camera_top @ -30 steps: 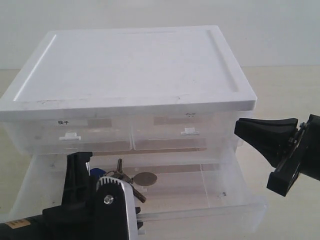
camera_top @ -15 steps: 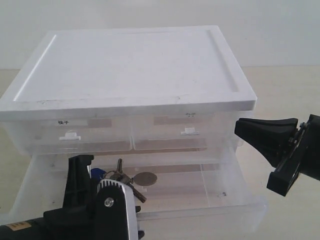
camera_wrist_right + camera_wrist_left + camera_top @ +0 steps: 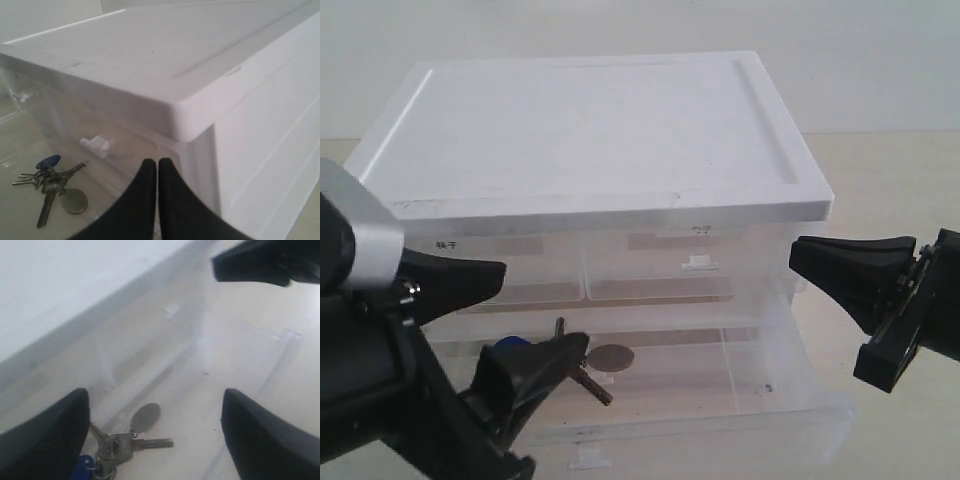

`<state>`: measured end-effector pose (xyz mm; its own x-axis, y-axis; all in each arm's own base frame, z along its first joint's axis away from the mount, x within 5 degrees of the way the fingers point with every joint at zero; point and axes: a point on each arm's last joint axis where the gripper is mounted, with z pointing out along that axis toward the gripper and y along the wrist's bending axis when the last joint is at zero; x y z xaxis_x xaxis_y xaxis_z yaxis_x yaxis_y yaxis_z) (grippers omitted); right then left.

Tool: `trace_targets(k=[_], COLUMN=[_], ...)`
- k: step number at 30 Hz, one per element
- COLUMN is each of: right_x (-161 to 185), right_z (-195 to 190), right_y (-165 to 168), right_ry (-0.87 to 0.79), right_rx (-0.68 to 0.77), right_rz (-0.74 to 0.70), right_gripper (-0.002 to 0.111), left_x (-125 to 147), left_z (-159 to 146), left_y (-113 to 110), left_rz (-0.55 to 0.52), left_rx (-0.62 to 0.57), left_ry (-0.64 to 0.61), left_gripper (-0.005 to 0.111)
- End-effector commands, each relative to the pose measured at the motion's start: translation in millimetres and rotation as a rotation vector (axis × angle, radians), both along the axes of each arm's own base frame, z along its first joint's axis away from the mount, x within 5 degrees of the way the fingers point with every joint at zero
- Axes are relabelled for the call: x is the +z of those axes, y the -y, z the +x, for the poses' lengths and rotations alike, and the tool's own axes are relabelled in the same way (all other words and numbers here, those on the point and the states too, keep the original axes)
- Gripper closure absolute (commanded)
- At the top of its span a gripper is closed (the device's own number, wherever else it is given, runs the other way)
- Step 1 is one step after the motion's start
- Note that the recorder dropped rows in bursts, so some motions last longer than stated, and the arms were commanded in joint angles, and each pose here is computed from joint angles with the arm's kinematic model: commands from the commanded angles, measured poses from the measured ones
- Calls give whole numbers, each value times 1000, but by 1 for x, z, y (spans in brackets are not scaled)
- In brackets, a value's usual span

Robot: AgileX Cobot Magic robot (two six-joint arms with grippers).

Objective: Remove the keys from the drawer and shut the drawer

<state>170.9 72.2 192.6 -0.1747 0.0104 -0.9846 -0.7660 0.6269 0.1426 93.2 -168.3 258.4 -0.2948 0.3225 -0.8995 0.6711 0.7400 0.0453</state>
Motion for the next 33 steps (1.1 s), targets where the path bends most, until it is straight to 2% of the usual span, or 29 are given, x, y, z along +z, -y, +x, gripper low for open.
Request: trace_targets(k=[1, 4, 8, 11, 15, 20, 25, 29, 33], right_x=[0, 0, 0, 0, 0, 0, 0, 0, -1], right_z=[1, 2, 2, 2, 2, 2, 2, 2, 2], right_y=[1, 1, 1, 1, 1, 1, 1, 1, 1], right_ry=[-4, -4, -4, -3, -4, -5, -5, -4, -6], right_rx=[-8, -11, -13, -13, -13, -14, -14, -13, -13], right_rz=[-9, -7, -6, -4, -5, -7, -7, -5, -9], right_gripper=[108, 108, 108, 108, 108, 108, 108, 108, 108], left_x=[-10, -36, -60, -70, -78, -83, -83, -83, -95], left_z=[15, 32, 43, 42, 47, 47, 46, 49, 49], left_y=[10, 25, 29, 33, 30, 32, 34, 31, 33], left_rz=[-71, 35, 93, 122, 182, 202, 148, 162, 206], left_rx=[170, 242, 326, 305, 367, 364, 371, 410, 405], left_ry=[-129, -171, -222, -248, -214, -223, -265, -238, -256], left_gripper=[38, 38, 38, 38, 38, 38, 44, 44, 44])
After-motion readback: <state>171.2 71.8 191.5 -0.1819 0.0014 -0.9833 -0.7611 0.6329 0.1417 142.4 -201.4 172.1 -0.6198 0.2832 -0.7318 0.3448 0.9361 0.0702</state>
